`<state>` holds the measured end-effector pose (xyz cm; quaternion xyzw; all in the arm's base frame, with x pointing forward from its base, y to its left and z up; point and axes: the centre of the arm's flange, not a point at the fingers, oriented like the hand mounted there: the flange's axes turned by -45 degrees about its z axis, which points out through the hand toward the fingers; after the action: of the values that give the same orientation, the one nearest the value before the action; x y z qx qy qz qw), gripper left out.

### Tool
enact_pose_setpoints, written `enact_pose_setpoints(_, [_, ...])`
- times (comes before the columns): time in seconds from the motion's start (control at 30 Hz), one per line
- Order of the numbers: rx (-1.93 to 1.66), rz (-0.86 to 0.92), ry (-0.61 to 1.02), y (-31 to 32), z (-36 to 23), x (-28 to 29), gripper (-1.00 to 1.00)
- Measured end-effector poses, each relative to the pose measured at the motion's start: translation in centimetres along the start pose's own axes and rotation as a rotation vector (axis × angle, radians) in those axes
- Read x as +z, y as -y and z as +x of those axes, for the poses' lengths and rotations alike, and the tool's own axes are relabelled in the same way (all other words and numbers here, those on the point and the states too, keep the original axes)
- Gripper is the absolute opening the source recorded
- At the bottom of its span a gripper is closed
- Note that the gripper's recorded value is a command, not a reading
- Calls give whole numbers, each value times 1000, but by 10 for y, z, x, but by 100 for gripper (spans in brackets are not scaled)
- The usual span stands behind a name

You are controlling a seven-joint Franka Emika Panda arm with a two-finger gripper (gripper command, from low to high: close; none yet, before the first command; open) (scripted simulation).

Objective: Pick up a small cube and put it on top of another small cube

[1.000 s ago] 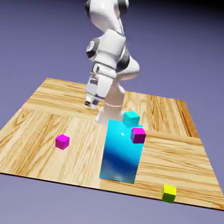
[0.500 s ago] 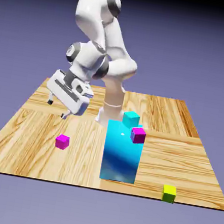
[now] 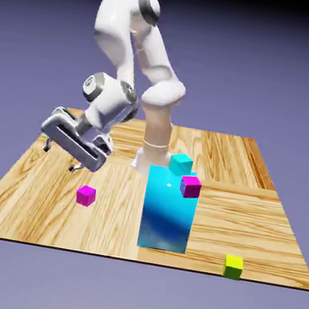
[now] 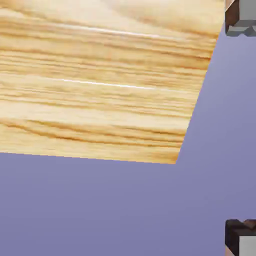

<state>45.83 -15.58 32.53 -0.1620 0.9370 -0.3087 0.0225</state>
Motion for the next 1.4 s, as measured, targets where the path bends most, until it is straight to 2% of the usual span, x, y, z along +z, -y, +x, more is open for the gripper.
enact_pose_setpoints(0.23, [-469, -60, 113, -89, -15, -41, 0])
enact_pose_setpoints(0.63, [-904, -353, -76, -119, 113, 96, 0])
enact_pose_setpoints(1.03, [-918, -367, -78, -145, 127, 159, 0])
enact_pose_setpoints(1.07, [-919, -367, -79, -147, 128, 163, -100])
enact_pose_setpoints(1.4, [-914, -362, -73, -125, 119, 114, -100])
